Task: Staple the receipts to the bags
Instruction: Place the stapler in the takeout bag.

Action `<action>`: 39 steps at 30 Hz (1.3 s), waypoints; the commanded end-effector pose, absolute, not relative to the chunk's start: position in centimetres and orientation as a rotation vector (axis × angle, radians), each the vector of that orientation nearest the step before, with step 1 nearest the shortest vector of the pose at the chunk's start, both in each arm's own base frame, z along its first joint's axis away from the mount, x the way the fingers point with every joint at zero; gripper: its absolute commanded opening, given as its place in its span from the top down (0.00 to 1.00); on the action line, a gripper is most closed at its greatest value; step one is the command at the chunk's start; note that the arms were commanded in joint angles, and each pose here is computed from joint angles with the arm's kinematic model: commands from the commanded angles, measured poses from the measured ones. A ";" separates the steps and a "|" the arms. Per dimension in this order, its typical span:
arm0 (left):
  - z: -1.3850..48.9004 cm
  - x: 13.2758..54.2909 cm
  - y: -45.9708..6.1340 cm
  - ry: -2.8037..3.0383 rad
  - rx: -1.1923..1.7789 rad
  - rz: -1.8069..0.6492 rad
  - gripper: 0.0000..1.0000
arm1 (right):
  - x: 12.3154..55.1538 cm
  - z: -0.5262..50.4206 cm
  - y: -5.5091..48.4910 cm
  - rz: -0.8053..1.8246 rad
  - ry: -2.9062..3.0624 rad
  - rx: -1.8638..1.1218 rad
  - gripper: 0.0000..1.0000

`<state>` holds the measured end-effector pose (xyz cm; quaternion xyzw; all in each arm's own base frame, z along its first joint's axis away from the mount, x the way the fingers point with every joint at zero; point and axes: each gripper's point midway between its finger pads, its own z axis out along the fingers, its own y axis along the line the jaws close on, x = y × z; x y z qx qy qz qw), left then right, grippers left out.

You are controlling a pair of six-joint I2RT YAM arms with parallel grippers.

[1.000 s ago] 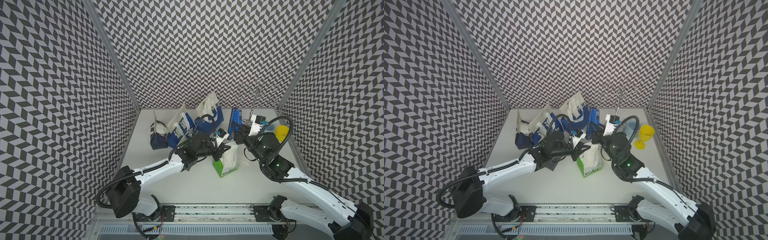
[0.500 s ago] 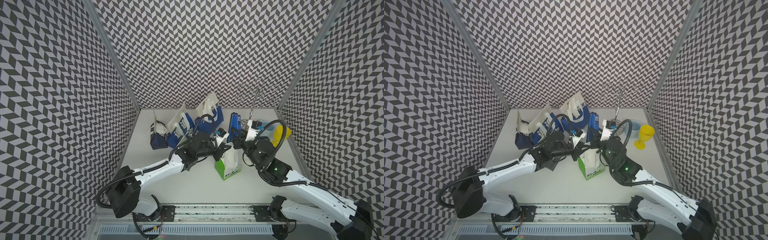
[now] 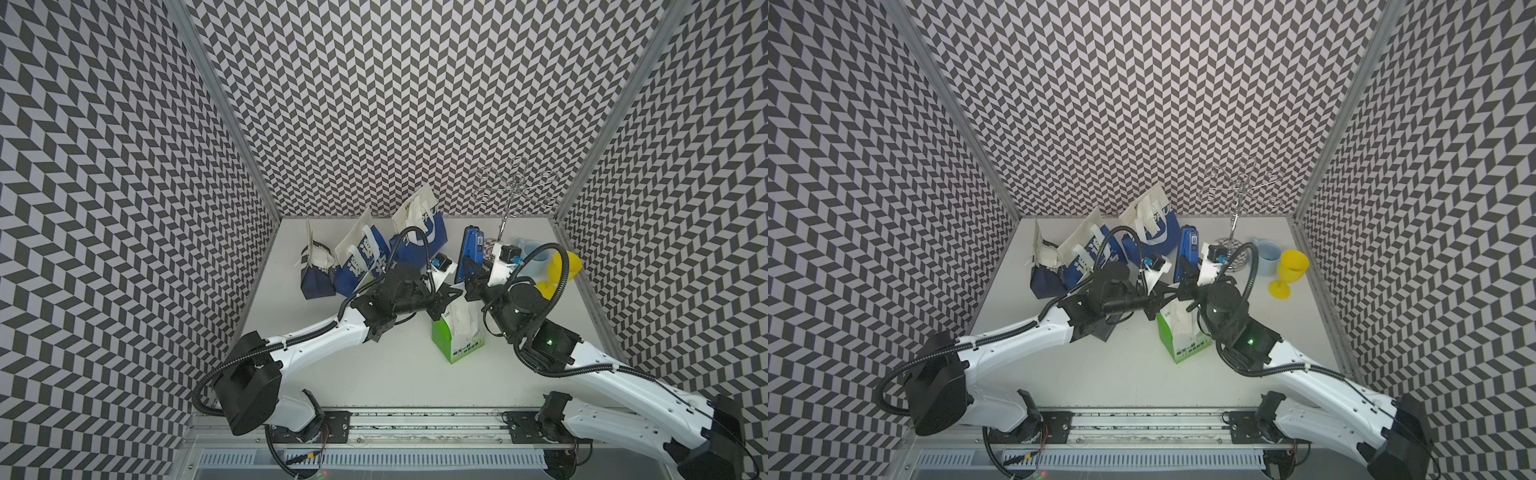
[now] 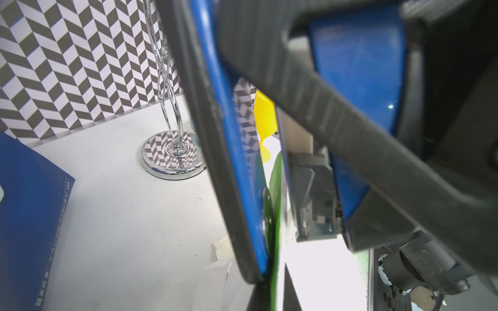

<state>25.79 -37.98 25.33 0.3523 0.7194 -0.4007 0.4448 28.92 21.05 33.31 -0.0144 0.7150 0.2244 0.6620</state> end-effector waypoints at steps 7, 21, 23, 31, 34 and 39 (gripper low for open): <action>29.0 29.6 -36.0 1.718 0.638 -0.951 1.00 | 28.2 34.2 21.2 0.492 1.585 -0.019 1.00; 30.4 27.5 -35.6 1.592 0.719 -0.995 1.00 | 28.6 32.7 22.1 0.433 1.635 -0.077 1.00; 30.8 27.3 -35.1 1.555 0.716 -0.985 1.00 | 28.4 32.7 22.1 0.437 1.634 -0.090 1.00; 31.5 26.3 -33.2 1.368 0.683 -1.039 1.00 | 24.9 33.0 25.0 0.625 1.593 -0.368 0.98; 31.4 25.9 -33.1 1.321 0.688 -1.075 1.00 | 23.3 32.9 26.1 0.715 1.583 -0.462 0.94; 31.9 24.2 -33.1 1.216 0.744 -1.145 1.00 | 22.4 31.6 27.2 0.754 1.652 -0.545 0.81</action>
